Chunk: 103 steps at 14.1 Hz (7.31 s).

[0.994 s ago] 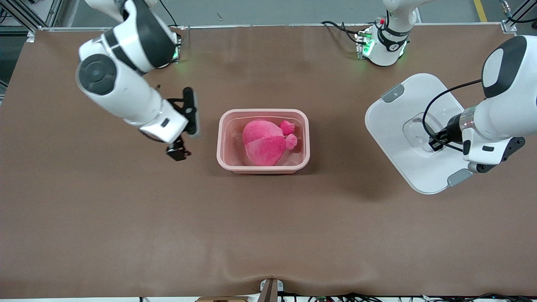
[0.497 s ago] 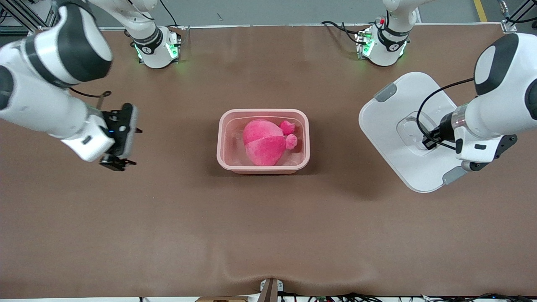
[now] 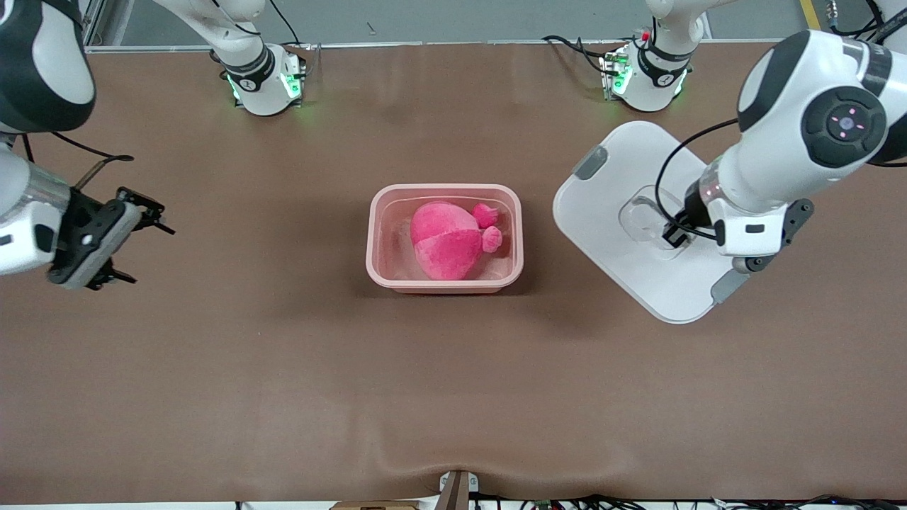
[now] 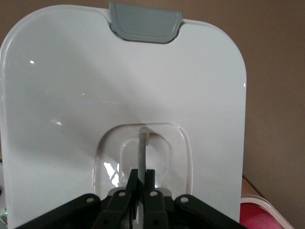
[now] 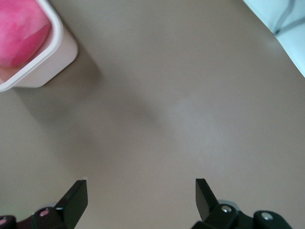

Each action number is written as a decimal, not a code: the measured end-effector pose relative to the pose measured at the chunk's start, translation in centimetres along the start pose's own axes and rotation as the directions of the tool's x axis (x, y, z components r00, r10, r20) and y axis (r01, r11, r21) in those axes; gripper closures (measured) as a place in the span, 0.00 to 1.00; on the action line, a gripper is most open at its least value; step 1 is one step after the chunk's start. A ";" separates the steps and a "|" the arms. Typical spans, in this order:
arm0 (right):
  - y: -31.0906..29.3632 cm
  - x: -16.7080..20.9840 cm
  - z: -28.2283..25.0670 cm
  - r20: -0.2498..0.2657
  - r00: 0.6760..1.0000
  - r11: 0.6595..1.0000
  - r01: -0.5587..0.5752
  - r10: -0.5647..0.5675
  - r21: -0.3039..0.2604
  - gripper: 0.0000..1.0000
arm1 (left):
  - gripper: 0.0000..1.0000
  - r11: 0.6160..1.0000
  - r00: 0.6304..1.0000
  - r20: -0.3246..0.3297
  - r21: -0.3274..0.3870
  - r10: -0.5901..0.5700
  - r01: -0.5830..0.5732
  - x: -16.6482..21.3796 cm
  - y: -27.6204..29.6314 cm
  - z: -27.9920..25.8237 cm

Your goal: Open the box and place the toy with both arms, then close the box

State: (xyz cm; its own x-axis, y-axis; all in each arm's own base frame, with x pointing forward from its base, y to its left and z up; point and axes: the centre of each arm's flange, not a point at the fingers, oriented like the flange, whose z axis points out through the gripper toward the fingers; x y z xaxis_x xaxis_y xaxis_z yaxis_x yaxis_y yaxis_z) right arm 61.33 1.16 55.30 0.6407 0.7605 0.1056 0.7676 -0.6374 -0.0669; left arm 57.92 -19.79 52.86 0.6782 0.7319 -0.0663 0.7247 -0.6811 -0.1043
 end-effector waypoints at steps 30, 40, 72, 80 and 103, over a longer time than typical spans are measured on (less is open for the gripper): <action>4.0 -9.1 -4.1 0.021 0.537 0.536 -0.837 0.843 -0.109 0.00 | 0.93 0.686 0.747 0.018 -0.382 -0.664 0.619 -32.1 14.6 13.8; 3.7 -8.9 -4.0 0.037 0.561 0.562 -0.823 0.827 -0.082 0.00 | 0.93 0.714 0.767 -0.027 -0.386 -0.641 0.584 -34.7 13.8 16.2; 3.4 -7.3 -4.9 0.018 0.621 0.614 -0.771 0.784 -0.166 0.00 | 0.89 0.744 0.770 -0.136 -0.406 -0.623 0.530 -35.6 13.7 21.2; 4.0 -8.2 -5.0 0.011 0.600 0.596 -0.792 0.800 -0.132 0.00 | 0.38 0.756 0.766 -0.182 -0.408 -0.617 0.512 -34.8 13.7 20.6; 4.1 -8.3 -5.2 0.021 0.614 0.612 -0.781 0.789 -0.128 0.00 | 0.00 0.992 0.993 -0.059 -0.058 0.105 -0.108 2.9 -0.9 -2.9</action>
State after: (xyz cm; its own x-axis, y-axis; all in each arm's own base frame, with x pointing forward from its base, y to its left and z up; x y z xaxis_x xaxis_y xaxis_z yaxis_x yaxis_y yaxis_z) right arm 59.07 -8.36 59.32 0.9994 -0.0330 -0.0089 -0.0329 -0.9995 0.0037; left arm 59.62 -17.14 55.62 0.7562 0.6540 -0.0183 0.6531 -0.7563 -0.0391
